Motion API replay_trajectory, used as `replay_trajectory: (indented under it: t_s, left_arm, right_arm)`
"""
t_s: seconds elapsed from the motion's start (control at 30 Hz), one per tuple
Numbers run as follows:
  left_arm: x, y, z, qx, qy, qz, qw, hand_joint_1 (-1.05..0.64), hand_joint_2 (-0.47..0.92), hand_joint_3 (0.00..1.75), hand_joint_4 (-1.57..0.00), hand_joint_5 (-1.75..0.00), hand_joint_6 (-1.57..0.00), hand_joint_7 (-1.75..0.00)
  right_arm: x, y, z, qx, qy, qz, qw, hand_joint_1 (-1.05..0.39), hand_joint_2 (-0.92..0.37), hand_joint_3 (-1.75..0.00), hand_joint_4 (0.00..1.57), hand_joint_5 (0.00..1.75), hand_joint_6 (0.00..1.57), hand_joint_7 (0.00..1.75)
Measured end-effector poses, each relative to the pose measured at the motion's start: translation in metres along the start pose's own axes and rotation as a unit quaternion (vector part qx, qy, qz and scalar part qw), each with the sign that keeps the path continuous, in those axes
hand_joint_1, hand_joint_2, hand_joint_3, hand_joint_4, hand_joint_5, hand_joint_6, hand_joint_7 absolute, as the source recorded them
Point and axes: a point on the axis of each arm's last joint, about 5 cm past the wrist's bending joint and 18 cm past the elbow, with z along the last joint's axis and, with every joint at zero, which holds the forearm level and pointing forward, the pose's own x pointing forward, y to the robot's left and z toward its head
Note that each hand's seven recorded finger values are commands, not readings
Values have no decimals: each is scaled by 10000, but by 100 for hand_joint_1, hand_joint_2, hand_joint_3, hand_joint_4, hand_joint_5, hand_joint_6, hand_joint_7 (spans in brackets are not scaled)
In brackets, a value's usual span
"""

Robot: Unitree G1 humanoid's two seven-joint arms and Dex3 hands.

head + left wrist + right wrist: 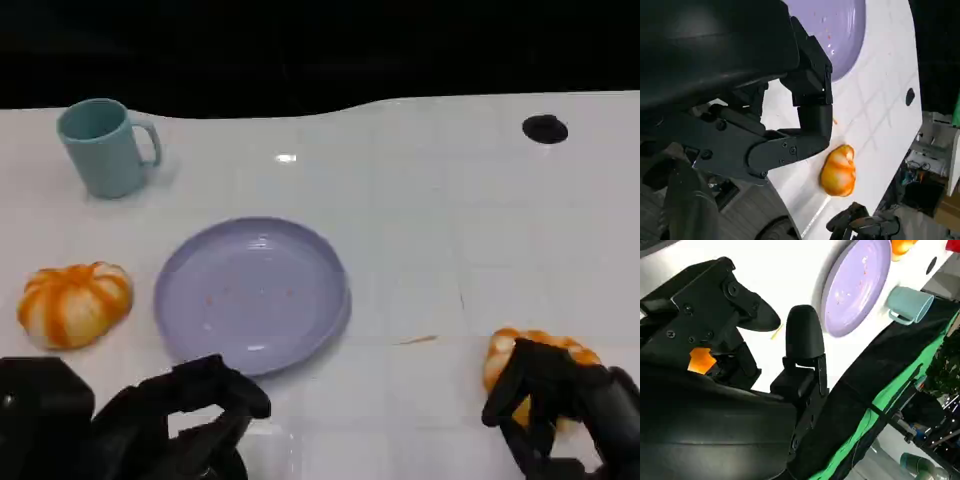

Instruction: Grasp the bread from the table and place it into the plate.

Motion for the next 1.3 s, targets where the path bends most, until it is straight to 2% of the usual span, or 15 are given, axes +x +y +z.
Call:
replay_trajectory:
  t_s: [0.77, 0.93, 1.1, 1.17, 1.2, 1.27, 1.3]
  left_arm:
    - [-4, 9, 2, 0, -12, -26, 10000, -39, 89, 58, -69, -175, -66, -137]
    - [-4, 9, 2, 5, -12, -26, 10000, -38, 89, 59, -69, -175, -65, -137]
    - [-3, 8, 2, -4, -15, -29, 10000, -37, 89, 59, -69, -175, -65, -138]
    - [-3, 8, 2, -6, -14, -29, 10000, -38, 88, 59, -69, -175, -65, -138]
    - [-3, 8, 2, -7, -13, -30, 10000, -38, 89, 59, -69, -175, -65, -138]
    - [-2, 7, 2, -8, -13, -31, 10000, -38, 89, 59, -69, -175, -64, -138]
    - [-2, 7, 2, -9, -13, -31, 10000, -38, 89, 59, -69, -175, -64, -138]
  right_arm:
    - [5, -3, 3, -4, -16, -1, 10000, -4, -45, -119, 95, 175, 77, 146]
    - [5, -5, 2, 2, -16, -7, 10000, -2, -45, -118, 93, 175, 74, 139]
    - [15, -32, 23, -12, -9, 15, 10000, -1, -45, -112, 78, 175, 73, 124]
    - [30, -47, 41, -63, -37, 24, 10000, -3, -45, -105, 64, 167, 72, 111]
    - [37, -58, 50, -134, -39, 43, 9999, -4, -44, -98, 63, 154, 72, 103]
    - [48, -87, 63, -435, -27, 100, 9990, -8, -42, -93, 64, 139, 74, 93]
    - [50, -103, 66, -617, -19, 122, 9980, -11, -39, -90, 67, 129, 77, 83]
